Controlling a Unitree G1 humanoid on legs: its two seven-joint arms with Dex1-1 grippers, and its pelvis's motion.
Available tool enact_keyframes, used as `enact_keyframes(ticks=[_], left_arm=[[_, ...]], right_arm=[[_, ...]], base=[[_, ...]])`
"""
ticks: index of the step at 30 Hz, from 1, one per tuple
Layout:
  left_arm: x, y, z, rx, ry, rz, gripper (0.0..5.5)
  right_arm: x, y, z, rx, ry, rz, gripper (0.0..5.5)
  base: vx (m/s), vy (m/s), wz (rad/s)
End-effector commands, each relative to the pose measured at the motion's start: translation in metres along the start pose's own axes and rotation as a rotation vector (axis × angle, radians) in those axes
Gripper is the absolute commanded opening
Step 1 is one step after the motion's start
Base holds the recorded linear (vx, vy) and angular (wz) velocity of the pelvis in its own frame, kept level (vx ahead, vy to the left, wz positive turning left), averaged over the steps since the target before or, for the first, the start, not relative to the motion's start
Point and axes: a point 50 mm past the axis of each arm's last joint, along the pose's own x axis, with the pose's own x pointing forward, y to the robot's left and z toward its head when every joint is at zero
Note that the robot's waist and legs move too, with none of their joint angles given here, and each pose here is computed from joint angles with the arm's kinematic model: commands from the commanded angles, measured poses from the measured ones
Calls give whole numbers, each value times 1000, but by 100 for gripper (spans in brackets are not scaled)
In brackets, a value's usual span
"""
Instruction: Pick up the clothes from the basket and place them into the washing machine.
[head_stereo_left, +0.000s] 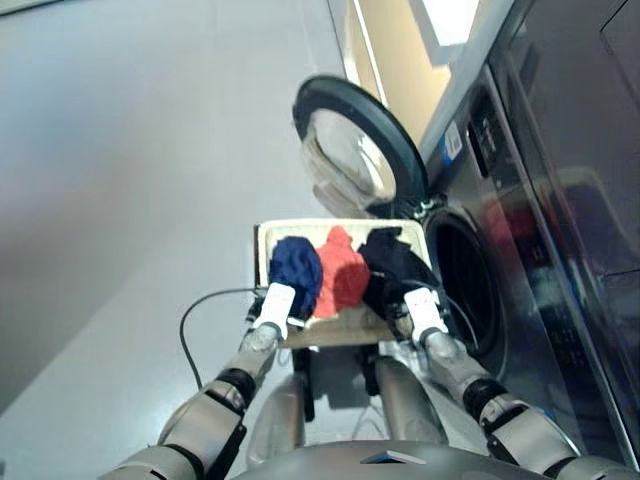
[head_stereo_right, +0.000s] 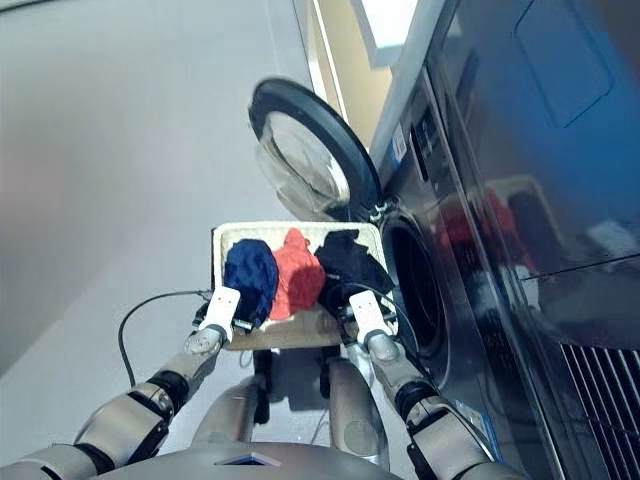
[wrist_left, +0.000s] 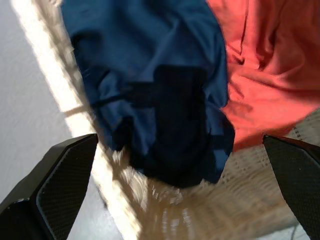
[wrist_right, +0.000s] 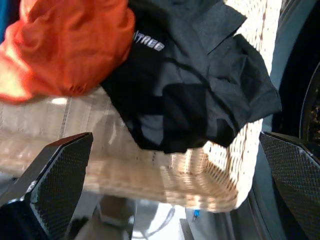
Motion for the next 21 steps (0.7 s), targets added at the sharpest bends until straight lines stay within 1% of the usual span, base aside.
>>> enact_keyframes(ticks=[1,2,3,6,7,8,9,11,13,14,15,17,18,21], left_arm=[[10,25,42,-21,-150,91,550],[12,36,56,-20,-188,128,550],[13,42,64,-22,-207,148,550],[15,70,91,-64,-273,238,550],[14,75,95,-74,-279,253,550],[14,74,95,-74,-277,251,550],[14,87,106,-101,-292,296,550],[13,101,116,-116,-306,347,550],[11,114,120,-177,-310,393,550],[11,114,120,-177,-310,393,550],[9,124,131,-186,-337,413,550],[8,127,133,-172,-339,417,550],[6,135,143,-149,-362,430,550],[3,143,157,-120,-392,438,550]], right_arm=[[10,11,50,34,-217,33,550],[11,11,70,34,-296,43,550],[11,11,77,37,-328,47,550],[10,10,106,73,-436,57,550],[10,10,109,74,-450,56,550],[10,10,108,74,-448,55,550],[9,10,117,86,-481,56,550],[8,10,125,100,-510,59,550],[7,9,130,126,-533,62,550],[7,9,130,126,-533,62,550],[6,10,135,138,-557,69,550],[6,10,136,141,-563,69,550],[4,9,140,150,-589,71,550],[2,8,148,171,-621,78,550]], base=[[0,0,0],[0,0,0],[-50,37,-195],[0,0,0],[90,17,-5],[87,35,11],[87,53,-35],[-4,28,-32],[0,0,0],[0,0,0],[0,0,0],[0,0,0],[0,0,0],[0,0,0]])
